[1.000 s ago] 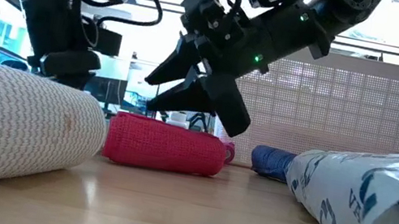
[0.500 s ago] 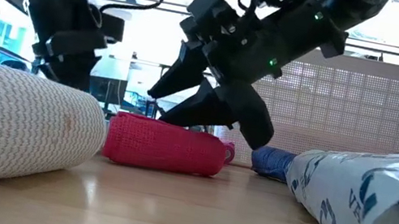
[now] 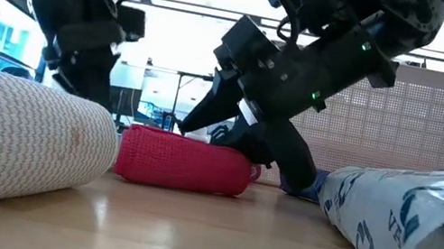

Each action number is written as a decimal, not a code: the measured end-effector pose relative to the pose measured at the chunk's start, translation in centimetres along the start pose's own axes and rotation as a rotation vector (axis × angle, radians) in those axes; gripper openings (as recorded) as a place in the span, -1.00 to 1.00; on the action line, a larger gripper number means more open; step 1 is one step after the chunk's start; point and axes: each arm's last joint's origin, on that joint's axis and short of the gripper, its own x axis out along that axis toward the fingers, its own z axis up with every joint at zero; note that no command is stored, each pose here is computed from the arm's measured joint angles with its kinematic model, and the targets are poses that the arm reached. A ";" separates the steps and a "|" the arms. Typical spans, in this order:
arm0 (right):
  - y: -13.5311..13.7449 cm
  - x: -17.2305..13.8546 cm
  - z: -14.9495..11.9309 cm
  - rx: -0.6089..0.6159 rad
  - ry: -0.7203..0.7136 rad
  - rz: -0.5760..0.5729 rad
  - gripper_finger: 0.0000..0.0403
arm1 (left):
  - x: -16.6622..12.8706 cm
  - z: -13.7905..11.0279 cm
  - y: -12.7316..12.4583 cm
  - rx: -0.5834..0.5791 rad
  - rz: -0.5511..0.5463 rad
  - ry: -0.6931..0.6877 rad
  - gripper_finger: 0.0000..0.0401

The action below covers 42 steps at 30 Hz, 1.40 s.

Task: Pick & place medical supplies in basket/bin
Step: Put the white medicine organizer into the white container

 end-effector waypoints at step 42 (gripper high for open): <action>-0.6 0.1 -0.2 -0.051 -0.010 -0.020 0.15 | 2.0 -0.7 -0.5 0.014 0.063 0.006 0.47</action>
